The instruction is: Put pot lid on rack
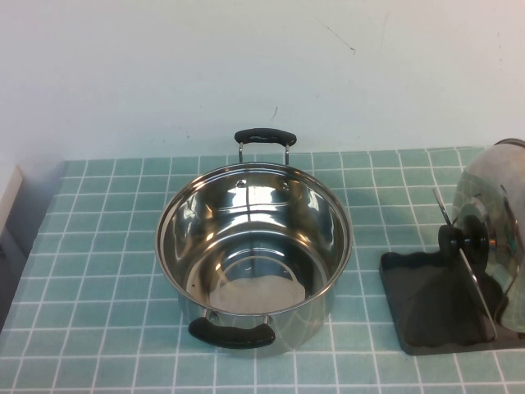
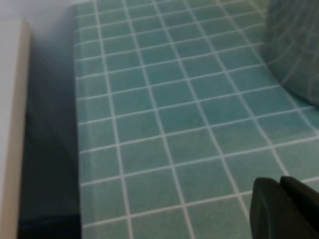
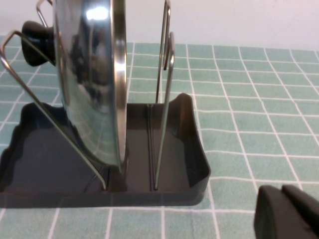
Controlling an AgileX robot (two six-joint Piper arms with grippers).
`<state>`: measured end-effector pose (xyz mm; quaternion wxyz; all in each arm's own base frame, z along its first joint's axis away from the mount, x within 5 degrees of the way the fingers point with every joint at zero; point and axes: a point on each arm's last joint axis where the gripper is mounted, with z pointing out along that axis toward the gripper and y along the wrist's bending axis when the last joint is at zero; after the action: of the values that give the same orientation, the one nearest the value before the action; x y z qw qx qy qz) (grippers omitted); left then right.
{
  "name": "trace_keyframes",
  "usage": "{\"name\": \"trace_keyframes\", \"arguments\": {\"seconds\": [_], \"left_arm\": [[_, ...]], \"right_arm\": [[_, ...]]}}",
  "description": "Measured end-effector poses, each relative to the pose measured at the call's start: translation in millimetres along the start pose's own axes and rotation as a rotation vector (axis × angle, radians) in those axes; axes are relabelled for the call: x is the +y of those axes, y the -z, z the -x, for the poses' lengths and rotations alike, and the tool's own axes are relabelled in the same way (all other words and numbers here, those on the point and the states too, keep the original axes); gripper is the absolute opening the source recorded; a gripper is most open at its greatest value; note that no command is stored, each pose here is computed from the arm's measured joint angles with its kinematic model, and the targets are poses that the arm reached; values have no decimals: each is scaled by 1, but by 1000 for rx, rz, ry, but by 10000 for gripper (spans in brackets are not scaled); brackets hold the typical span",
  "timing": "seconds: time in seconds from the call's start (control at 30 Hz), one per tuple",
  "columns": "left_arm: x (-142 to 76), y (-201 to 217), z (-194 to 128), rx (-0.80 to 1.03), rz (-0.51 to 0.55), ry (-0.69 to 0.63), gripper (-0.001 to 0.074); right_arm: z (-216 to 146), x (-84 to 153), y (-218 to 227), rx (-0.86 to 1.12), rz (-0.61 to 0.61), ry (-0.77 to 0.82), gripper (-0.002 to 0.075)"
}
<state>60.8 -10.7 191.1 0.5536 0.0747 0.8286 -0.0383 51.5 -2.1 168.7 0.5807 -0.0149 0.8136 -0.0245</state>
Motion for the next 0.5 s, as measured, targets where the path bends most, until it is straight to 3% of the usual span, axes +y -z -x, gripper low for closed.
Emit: {"name": "trace_keyframes", "arguments": {"seconds": [0.27,0.5], "left_arm": [[9,13,-4,-77,147,-39,-2],[8,4,-16,-106,141,-27,-2]], "right_arm": [[0,0,0,1,0,0,-1],[0,0,0,1,0,0,-1]]}}
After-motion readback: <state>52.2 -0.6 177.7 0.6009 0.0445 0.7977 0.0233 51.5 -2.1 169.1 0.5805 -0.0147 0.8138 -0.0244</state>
